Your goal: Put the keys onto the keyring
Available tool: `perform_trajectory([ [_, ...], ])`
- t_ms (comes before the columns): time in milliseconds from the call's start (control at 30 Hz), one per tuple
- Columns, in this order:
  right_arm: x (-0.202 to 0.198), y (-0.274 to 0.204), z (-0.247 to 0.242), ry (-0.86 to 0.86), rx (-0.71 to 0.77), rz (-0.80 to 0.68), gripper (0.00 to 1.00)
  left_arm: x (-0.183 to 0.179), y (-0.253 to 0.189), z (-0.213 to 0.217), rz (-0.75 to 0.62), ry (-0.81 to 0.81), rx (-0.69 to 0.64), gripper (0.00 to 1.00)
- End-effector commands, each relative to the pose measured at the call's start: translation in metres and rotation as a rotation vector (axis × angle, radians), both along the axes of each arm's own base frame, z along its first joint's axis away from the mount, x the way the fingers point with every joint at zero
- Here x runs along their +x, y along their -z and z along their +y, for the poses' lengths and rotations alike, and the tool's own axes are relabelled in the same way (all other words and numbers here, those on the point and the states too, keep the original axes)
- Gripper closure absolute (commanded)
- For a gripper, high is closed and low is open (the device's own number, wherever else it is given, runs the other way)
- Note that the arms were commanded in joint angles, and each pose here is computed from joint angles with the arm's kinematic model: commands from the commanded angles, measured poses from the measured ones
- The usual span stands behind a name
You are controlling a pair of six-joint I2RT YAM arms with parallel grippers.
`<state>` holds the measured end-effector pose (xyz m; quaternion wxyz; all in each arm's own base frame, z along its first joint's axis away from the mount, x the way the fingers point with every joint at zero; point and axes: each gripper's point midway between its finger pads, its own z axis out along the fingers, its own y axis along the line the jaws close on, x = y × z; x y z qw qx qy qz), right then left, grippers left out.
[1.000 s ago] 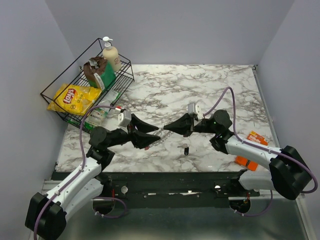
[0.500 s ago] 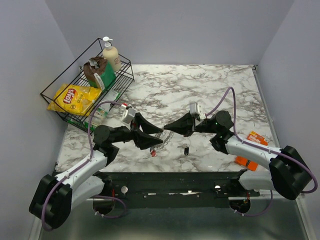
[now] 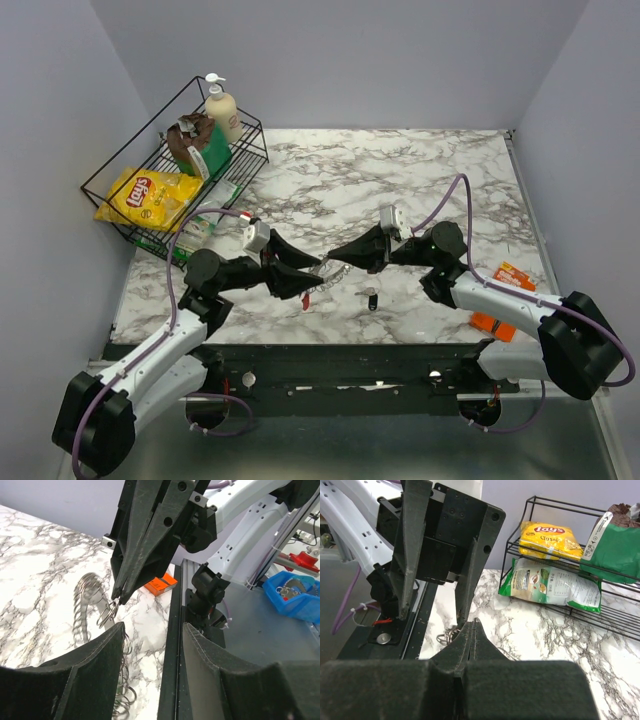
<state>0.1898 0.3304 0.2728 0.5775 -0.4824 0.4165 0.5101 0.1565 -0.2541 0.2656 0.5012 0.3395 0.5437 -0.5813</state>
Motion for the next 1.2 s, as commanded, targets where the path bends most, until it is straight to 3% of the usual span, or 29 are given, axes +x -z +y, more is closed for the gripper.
perform_trajectory([
  [0,-0.006,-0.016,-0.003,-0.019,0.044,-0.066,0.99,0.015,0.001,0.000,-0.010,-0.055,0.017,0.41],
  [1167,0.007,0.021,-0.002,0.033,-0.028,0.018,0.99,0.045,0.006,-0.007,-0.077,-0.123,0.024,0.50],
])
